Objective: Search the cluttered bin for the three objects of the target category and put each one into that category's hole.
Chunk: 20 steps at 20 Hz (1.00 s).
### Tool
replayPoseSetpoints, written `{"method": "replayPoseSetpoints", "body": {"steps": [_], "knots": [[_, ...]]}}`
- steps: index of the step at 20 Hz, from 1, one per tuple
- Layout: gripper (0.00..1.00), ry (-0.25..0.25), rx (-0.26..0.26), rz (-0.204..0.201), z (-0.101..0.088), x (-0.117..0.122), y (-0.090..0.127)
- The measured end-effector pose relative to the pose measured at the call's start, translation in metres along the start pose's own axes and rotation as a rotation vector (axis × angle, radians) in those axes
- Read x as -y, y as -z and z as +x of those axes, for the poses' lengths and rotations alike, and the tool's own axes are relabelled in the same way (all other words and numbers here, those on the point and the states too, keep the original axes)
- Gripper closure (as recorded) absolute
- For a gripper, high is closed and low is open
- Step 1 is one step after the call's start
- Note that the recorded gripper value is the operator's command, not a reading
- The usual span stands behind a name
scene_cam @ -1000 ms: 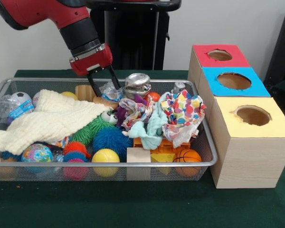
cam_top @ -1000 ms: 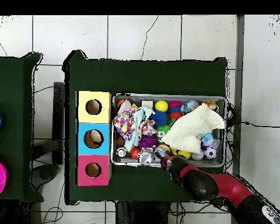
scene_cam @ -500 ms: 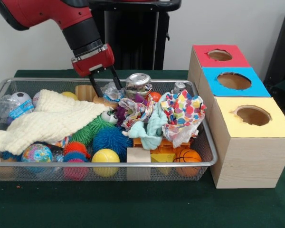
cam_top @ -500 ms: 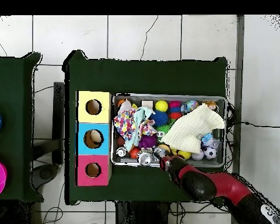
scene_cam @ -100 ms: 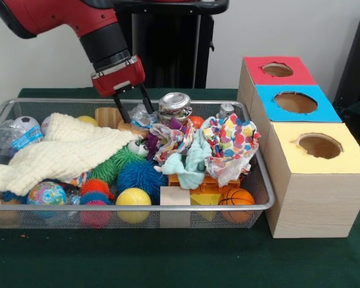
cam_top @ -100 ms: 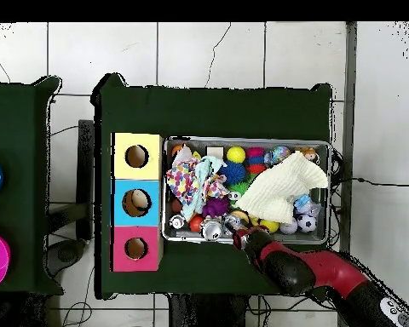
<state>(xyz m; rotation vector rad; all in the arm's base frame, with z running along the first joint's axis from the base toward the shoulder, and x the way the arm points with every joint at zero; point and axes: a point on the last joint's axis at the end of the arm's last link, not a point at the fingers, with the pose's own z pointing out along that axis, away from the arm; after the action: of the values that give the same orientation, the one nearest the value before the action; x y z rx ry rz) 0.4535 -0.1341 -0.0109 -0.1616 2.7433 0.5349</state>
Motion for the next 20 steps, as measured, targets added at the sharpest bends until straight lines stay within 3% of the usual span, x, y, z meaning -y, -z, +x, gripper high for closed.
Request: {"method": "replayPoseSetpoints", "body": {"steps": [13,20], "knots": [[1.00,0.061,0.015,0.019,-0.004,-0.002,0.008],[1.00,0.158,0.062,0.084,-0.038,0.004,0.032]]}}
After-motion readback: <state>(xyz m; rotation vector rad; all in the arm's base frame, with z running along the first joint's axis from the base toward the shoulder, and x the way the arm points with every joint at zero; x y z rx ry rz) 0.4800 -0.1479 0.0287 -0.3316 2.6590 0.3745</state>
